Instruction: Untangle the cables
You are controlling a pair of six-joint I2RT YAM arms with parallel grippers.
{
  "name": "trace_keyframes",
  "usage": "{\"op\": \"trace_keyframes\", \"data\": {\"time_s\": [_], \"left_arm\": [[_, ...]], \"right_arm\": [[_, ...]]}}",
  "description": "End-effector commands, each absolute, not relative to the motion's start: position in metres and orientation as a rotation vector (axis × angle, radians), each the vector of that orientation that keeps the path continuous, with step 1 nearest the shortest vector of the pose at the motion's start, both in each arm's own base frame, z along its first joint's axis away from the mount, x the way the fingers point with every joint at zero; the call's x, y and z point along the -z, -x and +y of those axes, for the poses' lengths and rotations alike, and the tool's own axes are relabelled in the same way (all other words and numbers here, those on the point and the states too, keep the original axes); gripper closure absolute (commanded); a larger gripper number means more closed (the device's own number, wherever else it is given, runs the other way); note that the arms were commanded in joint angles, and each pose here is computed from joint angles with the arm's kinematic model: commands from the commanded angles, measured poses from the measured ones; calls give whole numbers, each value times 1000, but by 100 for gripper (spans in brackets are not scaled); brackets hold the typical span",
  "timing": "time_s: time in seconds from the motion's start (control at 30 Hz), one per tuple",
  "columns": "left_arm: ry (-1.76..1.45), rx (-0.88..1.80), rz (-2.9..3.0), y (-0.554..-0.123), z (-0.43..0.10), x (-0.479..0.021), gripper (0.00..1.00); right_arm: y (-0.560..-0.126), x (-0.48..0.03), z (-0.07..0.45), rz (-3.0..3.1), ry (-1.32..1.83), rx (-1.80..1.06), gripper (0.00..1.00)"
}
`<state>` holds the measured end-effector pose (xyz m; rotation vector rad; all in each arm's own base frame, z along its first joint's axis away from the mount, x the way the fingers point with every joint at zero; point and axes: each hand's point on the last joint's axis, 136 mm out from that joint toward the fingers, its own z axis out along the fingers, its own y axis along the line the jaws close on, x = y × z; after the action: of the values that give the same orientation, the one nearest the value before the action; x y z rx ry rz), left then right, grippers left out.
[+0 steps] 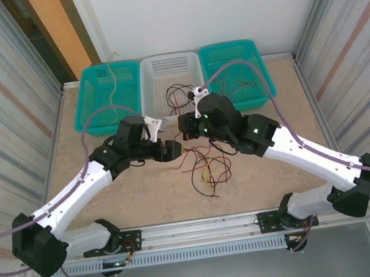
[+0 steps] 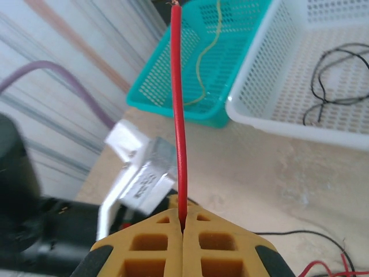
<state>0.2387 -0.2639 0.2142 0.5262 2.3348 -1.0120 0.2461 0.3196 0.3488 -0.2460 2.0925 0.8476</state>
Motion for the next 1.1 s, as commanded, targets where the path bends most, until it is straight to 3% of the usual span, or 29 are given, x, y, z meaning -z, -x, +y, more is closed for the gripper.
{"op": "trace_keyframes", "data": {"time_s": [0.0,0.23,0.47,0.67,1.07], "left_arm": [[-546,990,2248,-252,-271,-235,33],[-543,995,2265,-257,-279,-224,38],[-521,939,2320,-259,-274,-199,42],[-517,910,2332,-258,-269,-191,49],[-499,898,2383,-248,-260,-185,43]], "right_arm": [[-230,-411,320,1878,326,-954,100],[-213,-480,297,1667,328,-1028,100],[-213,-517,266,1562,274,-972,100],[-215,-530,236,1515,207,-946,100],[-251,-536,186,1541,53,-808,100]]}}
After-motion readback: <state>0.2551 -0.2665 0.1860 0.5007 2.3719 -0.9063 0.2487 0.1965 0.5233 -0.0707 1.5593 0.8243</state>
